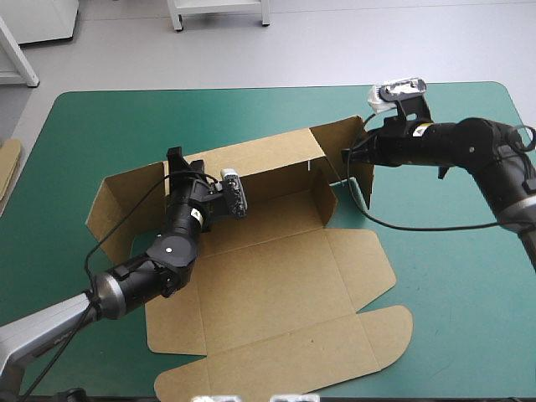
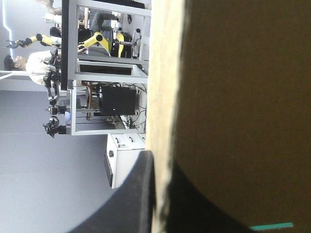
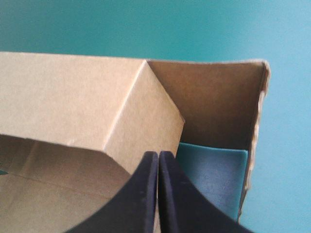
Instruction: Fold the box
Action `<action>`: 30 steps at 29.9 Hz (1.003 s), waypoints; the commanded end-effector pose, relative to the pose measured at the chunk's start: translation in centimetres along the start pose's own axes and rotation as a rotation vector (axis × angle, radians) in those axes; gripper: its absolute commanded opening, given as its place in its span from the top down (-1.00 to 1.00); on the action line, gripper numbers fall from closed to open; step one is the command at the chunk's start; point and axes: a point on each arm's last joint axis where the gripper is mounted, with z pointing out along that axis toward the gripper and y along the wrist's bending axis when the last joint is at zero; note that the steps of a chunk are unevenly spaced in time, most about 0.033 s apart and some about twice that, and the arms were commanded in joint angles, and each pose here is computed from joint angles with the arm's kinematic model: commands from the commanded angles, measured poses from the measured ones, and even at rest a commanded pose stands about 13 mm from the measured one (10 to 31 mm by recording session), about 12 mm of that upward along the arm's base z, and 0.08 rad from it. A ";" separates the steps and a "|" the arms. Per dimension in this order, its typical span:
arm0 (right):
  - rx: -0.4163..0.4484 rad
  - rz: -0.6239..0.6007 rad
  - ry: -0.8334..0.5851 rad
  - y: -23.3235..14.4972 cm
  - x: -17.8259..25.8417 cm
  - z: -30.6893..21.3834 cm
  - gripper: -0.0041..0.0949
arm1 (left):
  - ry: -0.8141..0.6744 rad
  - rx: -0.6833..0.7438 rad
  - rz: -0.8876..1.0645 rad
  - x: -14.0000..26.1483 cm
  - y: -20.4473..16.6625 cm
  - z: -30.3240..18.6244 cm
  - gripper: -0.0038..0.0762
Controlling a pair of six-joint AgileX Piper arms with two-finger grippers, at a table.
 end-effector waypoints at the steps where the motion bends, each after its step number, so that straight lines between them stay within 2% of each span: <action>1: -0.011 -0.021 -0.098 0.6 -3.0 -1.4 0.92 | -0.004 -0.054 -0.029 -0.1 1.6 -0.7 0.93; 20: 0.011 -0.023 -0.090 -1.2 -8.8 3.0 0.92 | -0.015 -0.014 -0.037 -0.2 1.2 -0.7 0.92; 30: 0.033 -0.005 -0.045 -2.9 -9.5 7.0 0.92 | -0.014 -0.016 -0.035 -0.2 1.2 -0.7 0.93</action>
